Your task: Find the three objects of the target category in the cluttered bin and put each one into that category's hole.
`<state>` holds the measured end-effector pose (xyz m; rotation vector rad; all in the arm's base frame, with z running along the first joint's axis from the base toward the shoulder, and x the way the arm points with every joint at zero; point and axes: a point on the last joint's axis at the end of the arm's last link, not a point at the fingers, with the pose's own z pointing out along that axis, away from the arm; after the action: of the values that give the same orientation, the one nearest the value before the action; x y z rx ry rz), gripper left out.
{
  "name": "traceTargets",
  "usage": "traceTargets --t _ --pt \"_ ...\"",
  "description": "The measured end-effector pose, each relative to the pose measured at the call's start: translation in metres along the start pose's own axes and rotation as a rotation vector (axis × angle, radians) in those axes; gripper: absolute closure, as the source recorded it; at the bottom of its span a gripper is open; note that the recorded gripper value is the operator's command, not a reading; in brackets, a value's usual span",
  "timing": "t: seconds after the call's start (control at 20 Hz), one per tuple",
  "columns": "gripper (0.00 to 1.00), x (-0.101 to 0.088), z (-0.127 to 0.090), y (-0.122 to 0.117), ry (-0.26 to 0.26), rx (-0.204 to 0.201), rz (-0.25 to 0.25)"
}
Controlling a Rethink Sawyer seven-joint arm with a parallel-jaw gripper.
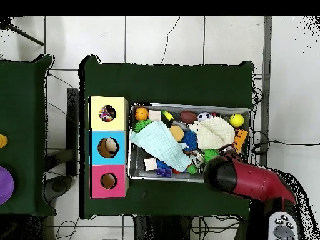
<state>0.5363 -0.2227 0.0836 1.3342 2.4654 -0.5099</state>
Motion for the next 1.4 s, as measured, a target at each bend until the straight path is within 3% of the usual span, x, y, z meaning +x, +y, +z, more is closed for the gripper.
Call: traceTargets --t 0.25,0.45,0.8,1.15,1.4 --pt "0.0 -0.007 0.014 -0.015 0.0 -0.008 0.014" --pt "0.0 -0.004 0.025 -0.014 -0.007 -0.043 0.008" --pt "0.0 0.028 0.04 -0.005 0.021 -0.102 -0.004" --pt "0.0 0.064 0.038 0.0 0.083 -0.112 -0.022" --pt "0.0 0.074 0.035 0.002 0.092 -0.109 -0.037"
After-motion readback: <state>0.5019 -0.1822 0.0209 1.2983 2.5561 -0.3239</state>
